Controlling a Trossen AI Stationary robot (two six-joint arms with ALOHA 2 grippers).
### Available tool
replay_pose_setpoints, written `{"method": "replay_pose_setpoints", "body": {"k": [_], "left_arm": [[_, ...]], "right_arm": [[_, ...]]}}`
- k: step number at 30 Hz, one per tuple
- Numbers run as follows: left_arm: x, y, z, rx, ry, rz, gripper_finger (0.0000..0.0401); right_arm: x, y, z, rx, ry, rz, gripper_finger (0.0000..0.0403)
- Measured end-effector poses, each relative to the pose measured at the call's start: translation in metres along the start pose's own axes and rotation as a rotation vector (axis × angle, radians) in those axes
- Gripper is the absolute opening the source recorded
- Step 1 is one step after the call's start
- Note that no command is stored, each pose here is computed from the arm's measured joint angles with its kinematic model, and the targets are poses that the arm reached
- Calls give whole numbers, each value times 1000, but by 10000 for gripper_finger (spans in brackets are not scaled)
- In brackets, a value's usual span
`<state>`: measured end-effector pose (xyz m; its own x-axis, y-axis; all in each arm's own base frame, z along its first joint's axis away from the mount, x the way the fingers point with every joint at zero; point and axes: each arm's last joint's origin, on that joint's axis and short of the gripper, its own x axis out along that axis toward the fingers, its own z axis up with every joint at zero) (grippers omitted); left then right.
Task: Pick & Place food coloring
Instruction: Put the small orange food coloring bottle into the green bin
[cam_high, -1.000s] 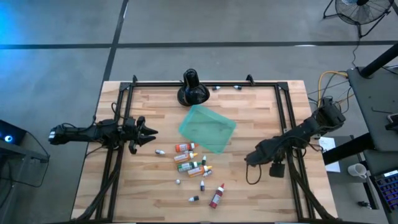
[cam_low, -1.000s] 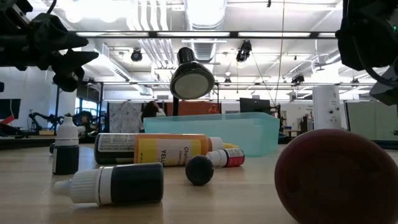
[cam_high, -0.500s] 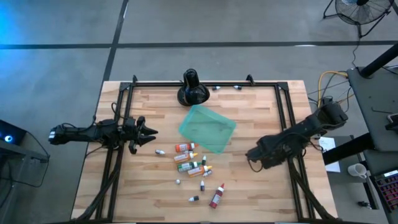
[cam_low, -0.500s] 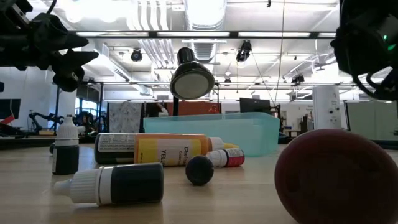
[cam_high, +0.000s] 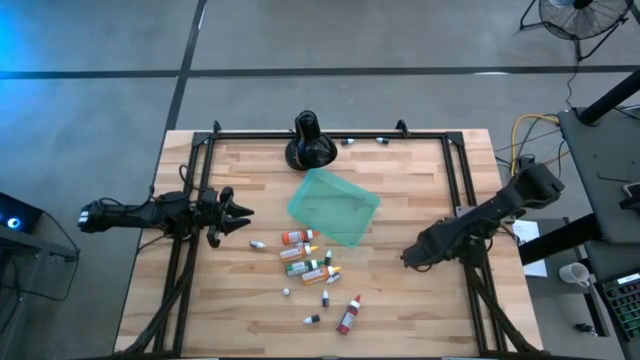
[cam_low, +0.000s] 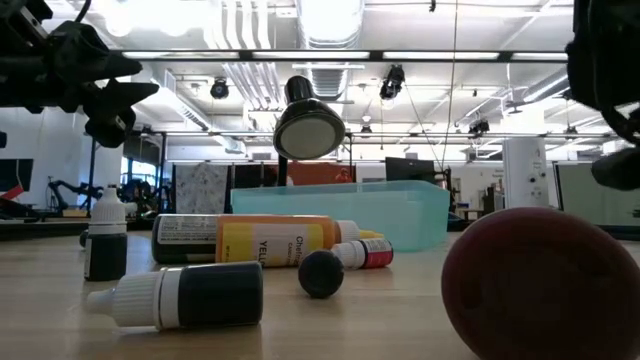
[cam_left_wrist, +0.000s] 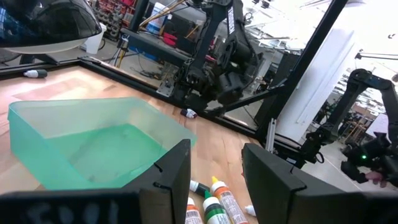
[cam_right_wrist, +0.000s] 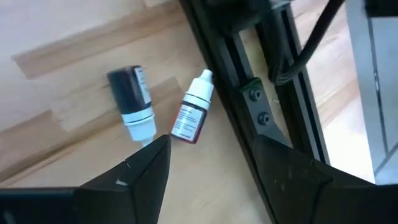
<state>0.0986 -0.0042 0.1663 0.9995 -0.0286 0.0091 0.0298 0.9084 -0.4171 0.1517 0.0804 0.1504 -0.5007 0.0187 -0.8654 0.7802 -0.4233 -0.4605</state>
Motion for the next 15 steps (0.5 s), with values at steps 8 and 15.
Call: {"method": "replay_pose_setpoints", "body": {"k": [8, 15], "left_arm": [[0, 0, 0, 0, 0, 1, 117], [0, 0, 0, 0, 0, 1, 117]], "right_arm": [[18, 5, -1, 41, 10, -62, 224], [32, 6, 3, 21, 27, -48, 223]]}}
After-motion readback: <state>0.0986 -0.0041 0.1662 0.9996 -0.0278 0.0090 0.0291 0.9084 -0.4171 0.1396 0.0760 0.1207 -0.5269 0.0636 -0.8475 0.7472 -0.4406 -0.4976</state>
